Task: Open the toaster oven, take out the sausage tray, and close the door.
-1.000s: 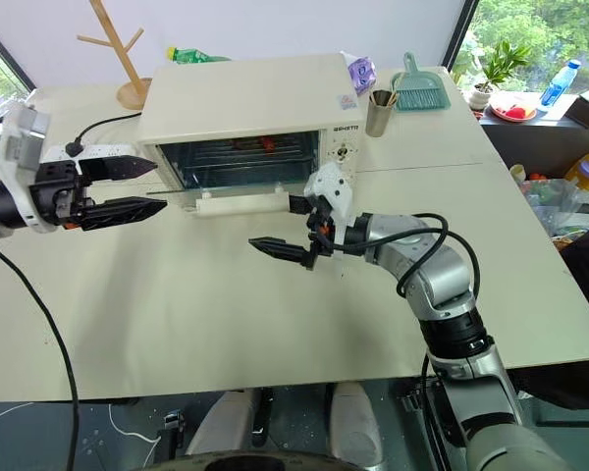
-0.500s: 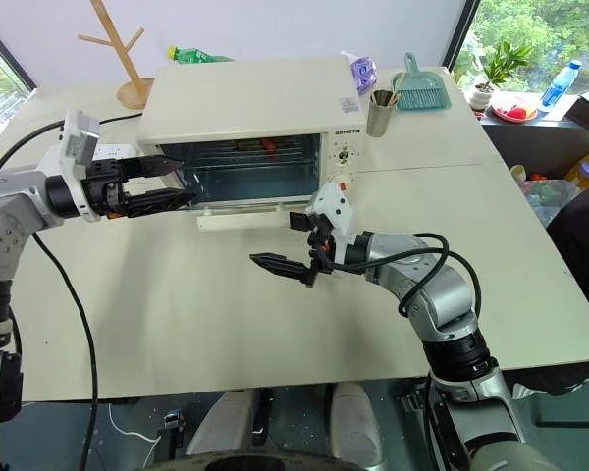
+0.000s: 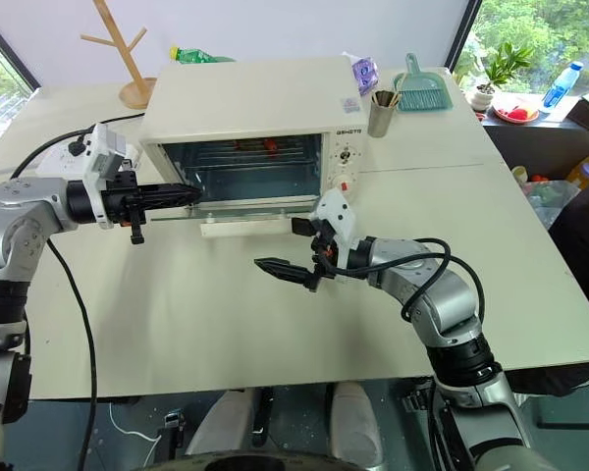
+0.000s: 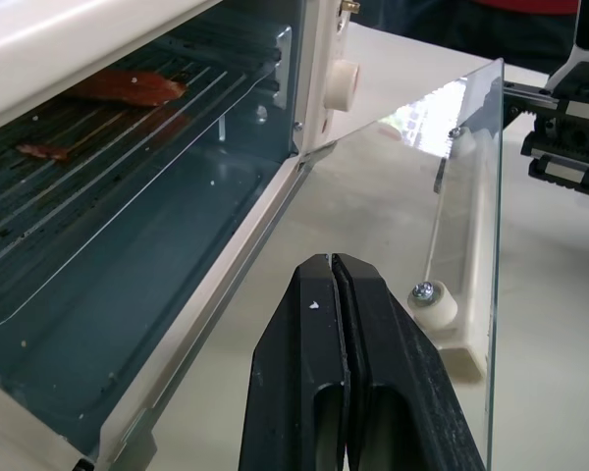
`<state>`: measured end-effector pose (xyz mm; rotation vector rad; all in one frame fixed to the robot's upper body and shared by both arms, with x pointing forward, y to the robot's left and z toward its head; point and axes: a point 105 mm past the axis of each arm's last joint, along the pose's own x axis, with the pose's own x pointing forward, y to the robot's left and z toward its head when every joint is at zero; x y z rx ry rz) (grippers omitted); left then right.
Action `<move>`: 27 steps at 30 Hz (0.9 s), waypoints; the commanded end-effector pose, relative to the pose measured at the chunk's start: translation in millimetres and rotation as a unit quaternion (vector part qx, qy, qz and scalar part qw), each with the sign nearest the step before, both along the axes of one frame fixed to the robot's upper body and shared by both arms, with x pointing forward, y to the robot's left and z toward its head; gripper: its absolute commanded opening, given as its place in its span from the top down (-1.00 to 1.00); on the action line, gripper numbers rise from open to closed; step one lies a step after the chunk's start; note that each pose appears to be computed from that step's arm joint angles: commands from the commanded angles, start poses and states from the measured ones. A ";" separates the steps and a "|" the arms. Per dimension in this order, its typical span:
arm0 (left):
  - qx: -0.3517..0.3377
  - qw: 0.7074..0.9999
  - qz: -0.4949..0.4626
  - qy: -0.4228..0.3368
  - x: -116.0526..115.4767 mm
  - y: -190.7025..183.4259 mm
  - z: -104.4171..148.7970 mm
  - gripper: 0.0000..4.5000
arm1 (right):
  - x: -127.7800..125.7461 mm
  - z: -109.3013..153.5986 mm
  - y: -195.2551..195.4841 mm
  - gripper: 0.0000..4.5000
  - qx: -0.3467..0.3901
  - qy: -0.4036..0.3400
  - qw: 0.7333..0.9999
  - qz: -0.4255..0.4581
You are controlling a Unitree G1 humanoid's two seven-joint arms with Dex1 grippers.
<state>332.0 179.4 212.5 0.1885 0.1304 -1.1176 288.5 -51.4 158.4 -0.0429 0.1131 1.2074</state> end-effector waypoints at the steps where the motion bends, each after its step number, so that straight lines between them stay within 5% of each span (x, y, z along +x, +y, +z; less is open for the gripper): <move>1: 0.005 1.000 -0.008 -0.027 -3.0 -2.9 12.3 0.99 | -5.2 11.1 -1.2 -1.00 0.003 -0.028 1.000 0.002; 14: 0.002 1.000 -0.017 -0.015 -4.8 -10.9 4.8 0.99 | -8.6 9.4 -31.2 -1.00 -0.030 -0.028 0.998 -0.046; 21: 0.006 1.000 -0.001 0.020 -10.9 -9.0 -26.1 0.99 | -36.0 24.6 -54.2 -1.00 -0.044 -0.033 0.998 -0.039; 27: -0.007 0.999 0.028 0.040 -13.0 -13.4 -50.8 0.99 | -28.9 43.4 -66.0 -1.00 -0.036 -0.054 0.995 -0.079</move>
